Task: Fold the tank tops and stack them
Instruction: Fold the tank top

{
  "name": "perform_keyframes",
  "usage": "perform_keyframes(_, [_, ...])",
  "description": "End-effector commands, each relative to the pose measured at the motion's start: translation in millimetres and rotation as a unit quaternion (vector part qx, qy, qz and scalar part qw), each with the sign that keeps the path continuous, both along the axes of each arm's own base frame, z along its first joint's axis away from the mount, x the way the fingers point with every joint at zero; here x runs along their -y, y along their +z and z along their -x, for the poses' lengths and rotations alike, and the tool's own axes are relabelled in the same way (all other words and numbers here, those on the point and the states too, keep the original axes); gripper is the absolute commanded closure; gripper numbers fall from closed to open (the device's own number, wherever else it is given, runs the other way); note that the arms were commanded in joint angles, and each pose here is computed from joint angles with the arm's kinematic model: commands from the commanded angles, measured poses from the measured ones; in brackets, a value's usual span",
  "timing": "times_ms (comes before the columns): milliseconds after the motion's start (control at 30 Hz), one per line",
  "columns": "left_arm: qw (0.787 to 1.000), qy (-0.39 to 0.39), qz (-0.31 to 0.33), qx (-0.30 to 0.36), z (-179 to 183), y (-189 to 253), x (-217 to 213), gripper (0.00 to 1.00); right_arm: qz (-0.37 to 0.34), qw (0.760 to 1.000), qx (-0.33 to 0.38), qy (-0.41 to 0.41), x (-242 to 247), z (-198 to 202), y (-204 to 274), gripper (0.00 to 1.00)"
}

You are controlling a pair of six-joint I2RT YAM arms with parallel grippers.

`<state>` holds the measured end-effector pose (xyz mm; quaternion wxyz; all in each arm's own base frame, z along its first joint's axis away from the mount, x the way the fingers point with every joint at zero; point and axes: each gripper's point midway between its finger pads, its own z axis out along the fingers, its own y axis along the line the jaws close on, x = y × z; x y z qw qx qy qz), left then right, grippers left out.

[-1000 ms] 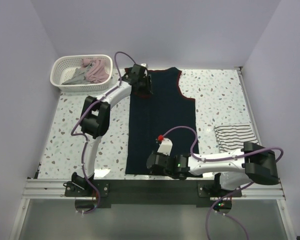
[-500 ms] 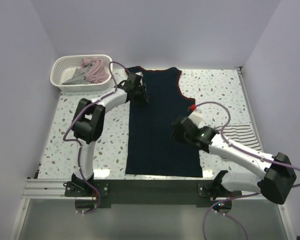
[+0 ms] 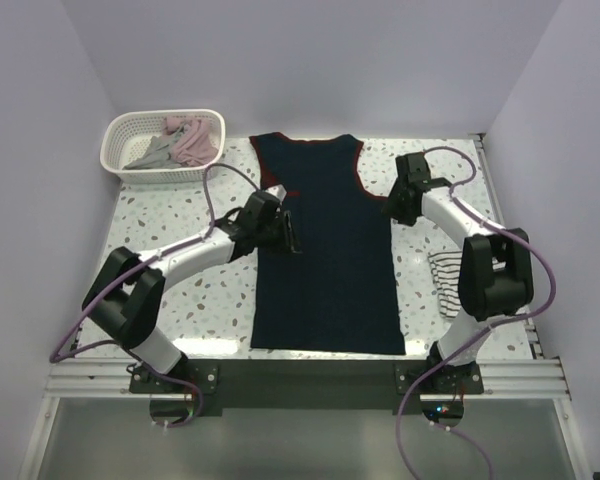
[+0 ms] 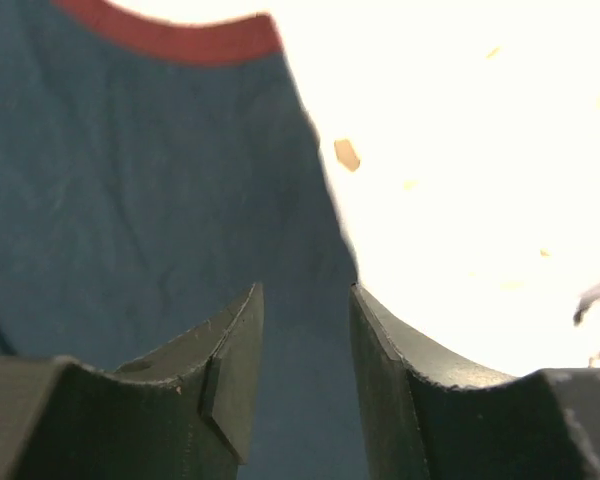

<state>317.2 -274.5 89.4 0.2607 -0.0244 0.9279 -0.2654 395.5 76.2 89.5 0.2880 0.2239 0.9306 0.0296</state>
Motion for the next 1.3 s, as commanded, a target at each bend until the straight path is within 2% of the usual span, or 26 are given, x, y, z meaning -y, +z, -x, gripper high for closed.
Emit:
perform_keyframes(0, [0.998, -0.03, 0.049, 0.026, 23, 27, 28, 0.62, 0.001, 0.999, 0.025, 0.035, 7, -35, 11, 0.57])
perform_keyframes(33, [0.996, -0.061, 0.051, 0.032, 37, 36, 47, 0.62, 0.002, 0.999, 0.036, 0.04, 8, -47, 16, 0.58])
perform_keyframes(133, [0.993, -0.103, 0.039, 0.034, 67, 37, 68, 0.62, 0.003, 0.999, 0.029, 0.044, 18, -63, 4, 0.6])
perform_keyframes(233, [0.997, -0.07, 0.005, 0.015, 78, 16, 51, 0.62, 0.001, 0.999, 0.019, 0.05, 20, -68, -5, 0.61])
perform_keyframes(333, [1.0, -0.005, -0.005, -0.002, 82, 3, 27, 0.63, -0.004, 0.998, 0.023, 0.053, 19, -67, -8, 0.61])
perform_keyframes(500, [0.997, 0.057, -0.057, -0.021, 81, -21, -4, 0.63, -0.013, 0.998, 0.009, 0.059, 15, -61, -24, 0.61])
perform_keyframes(700, [0.981, 0.152, -0.103, -0.057, 81, -48, -59, 0.64, -0.021, 0.998, 0.005, 0.061, 13, -49, -30, 0.61])
perform_keyframes(967, [0.965, 0.198, -0.134, -0.108, 75, -81, -103, 0.64, -0.024, 0.998, 0.013, 0.058, 13, -39, -21, 0.6])
perform_keyframes(1267, [0.941, 0.247, -0.215, -0.082, 41, -72, -157, 0.64, -0.041, 0.997, 0.028, 0.063, 9, -34, -7, 0.6])
